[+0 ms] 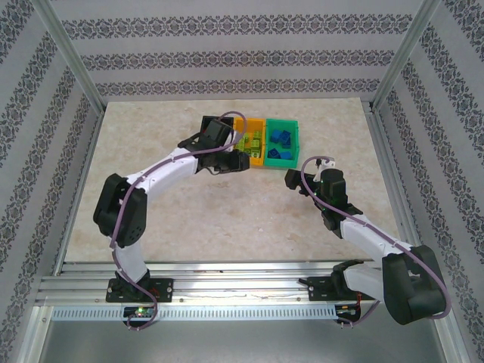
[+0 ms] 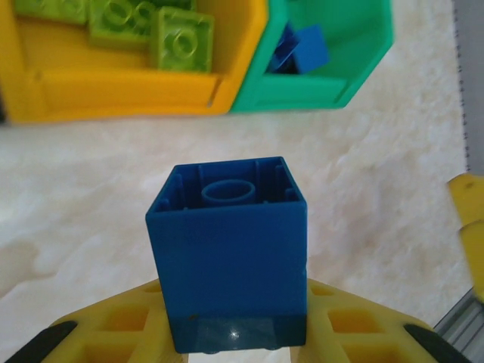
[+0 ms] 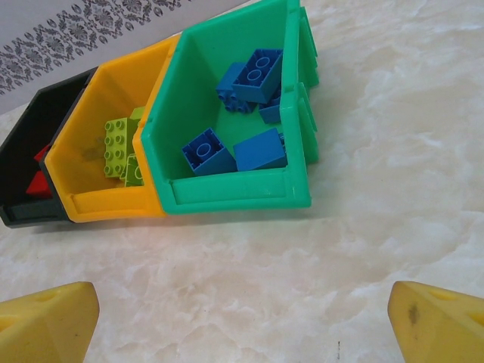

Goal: Sort the legos into containers by color
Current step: Place the lego in the container.

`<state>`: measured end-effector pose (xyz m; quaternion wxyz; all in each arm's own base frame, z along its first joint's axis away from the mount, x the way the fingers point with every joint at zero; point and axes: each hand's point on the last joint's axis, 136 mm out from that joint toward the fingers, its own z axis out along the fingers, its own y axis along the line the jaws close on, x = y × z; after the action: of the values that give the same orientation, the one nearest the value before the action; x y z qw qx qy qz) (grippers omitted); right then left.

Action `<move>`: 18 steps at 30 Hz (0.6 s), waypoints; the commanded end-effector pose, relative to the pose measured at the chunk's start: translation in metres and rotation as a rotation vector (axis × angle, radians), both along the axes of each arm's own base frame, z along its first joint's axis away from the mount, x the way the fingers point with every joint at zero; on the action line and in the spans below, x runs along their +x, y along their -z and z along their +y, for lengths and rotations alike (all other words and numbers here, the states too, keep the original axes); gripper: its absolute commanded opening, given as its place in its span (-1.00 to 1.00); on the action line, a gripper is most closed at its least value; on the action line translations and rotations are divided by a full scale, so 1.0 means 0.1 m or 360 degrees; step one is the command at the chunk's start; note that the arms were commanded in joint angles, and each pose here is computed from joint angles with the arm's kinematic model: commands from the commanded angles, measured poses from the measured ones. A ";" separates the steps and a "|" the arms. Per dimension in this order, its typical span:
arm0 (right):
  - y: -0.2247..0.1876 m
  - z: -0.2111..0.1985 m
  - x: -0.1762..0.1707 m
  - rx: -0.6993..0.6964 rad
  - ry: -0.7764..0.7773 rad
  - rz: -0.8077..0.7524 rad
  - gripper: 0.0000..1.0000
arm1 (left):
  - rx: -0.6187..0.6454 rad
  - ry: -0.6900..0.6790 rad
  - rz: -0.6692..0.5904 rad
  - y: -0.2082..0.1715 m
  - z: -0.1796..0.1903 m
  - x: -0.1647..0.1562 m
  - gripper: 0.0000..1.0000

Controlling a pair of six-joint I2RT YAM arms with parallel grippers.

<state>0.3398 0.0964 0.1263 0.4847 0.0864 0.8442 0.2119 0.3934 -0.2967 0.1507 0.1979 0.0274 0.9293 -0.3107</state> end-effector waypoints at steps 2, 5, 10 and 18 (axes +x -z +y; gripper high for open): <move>-0.17 -0.01 0.08 0.0032 -0.0001 -0.0077 0.96 | -0.0115 0.0039 -0.0095 -0.26 -0.27 0.21 -0.32; -0.17 -0.01 0.08 0.0026 0.0006 -0.0082 0.96 | -0.0164 0.0053 -0.0126 -0.36 -0.41 0.35 -0.32; -0.18 -0.02 0.07 0.0038 0.0005 -0.0084 0.96 | -0.0246 0.0066 -0.0172 -0.48 -0.60 0.58 -0.31; -0.18 -0.02 0.08 0.0035 0.0007 -0.0085 0.96 | -0.0307 0.0073 -0.0211 -0.54 -0.84 0.89 -0.31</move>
<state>0.3406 0.0933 0.1265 0.4849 0.0900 0.8437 0.2121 0.4775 -0.3665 0.1928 0.2482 0.0444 0.8894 -0.3812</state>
